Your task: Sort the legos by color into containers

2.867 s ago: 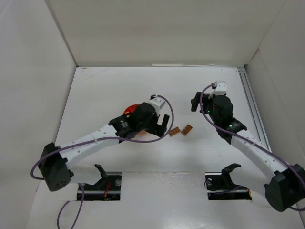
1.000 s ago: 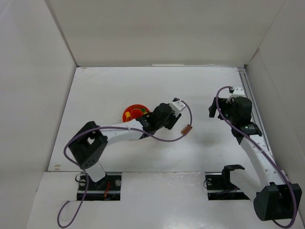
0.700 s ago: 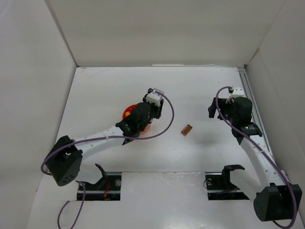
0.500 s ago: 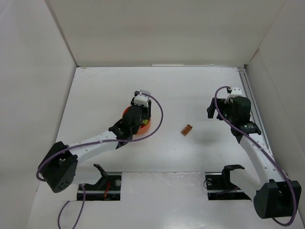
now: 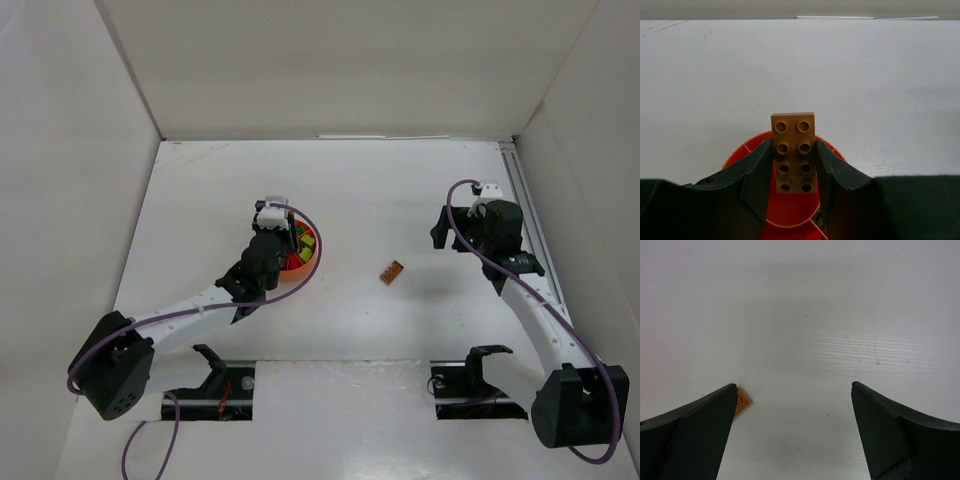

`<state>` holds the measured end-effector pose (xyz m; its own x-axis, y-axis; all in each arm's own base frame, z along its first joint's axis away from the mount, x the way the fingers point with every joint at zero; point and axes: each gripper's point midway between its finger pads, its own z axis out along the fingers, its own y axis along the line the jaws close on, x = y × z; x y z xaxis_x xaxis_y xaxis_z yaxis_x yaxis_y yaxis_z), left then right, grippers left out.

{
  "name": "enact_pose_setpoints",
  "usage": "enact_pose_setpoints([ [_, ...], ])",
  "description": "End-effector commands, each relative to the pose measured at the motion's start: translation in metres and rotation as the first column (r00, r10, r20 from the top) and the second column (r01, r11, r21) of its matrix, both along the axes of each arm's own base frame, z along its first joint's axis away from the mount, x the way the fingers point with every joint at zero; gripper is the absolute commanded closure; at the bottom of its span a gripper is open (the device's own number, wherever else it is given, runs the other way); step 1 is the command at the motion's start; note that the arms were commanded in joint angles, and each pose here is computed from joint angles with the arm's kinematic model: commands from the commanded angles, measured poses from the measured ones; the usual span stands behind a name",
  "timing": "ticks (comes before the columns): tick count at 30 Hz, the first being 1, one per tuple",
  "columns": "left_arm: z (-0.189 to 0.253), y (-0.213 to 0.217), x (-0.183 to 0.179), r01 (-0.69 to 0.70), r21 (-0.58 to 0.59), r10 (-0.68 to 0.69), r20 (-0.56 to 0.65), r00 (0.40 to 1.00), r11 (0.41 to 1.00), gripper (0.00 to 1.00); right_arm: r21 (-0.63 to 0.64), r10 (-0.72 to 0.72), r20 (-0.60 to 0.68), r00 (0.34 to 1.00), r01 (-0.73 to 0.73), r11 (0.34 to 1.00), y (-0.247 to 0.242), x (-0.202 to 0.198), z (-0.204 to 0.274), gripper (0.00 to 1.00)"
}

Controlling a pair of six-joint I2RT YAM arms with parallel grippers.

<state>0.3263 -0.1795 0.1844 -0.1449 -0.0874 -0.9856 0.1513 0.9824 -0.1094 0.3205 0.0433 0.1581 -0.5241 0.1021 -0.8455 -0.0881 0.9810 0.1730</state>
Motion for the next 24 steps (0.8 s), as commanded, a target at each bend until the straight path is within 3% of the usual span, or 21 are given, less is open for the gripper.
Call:
enact_pose_setpoints([
  [1, 0.006, 0.006, 0.006, -0.047, -0.047, 0.049, 0.04, 0.998, 0.998, 0.77, 0.004, 0.01, 0.101, 0.995, -0.01, 1.0, 0.001, 0.014, 0.033, 0.0],
  [10, -0.005, 0.008, 0.003, -0.045, -0.073, 0.046, 0.015, 0.999, 0.996, 0.77, -0.021, 0.003, 0.095, 0.995, -0.001, 1.0, -0.003, 0.014, 0.033, 0.0],
  [17, -0.006, 0.013, -0.01, -0.023, -0.123, 0.026, 0.021, 0.999, 0.992, 0.65, -0.021, 0.003, 0.086, 0.996, -0.002, 1.0, -0.003, 0.014, 0.03, 0.0],
  [20, -0.006, 0.01, -0.011, -0.005, -0.124, 0.008, 0.02, 1.0, 0.992, 0.51, -0.026, 0.016, 0.076, 0.997, -0.014, 1.0, -0.002, 0.015, 0.027, 0.0],
  [24, -0.015, 0.006, -0.013, 0.011, -0.115, -0.013, -0.01, 1.0, 0.993, 0.44, -0.021, 0.025, 0.085, 0.996, -0.023, 1.0, 0.0, 0.016, 0.031, 0.0],
])
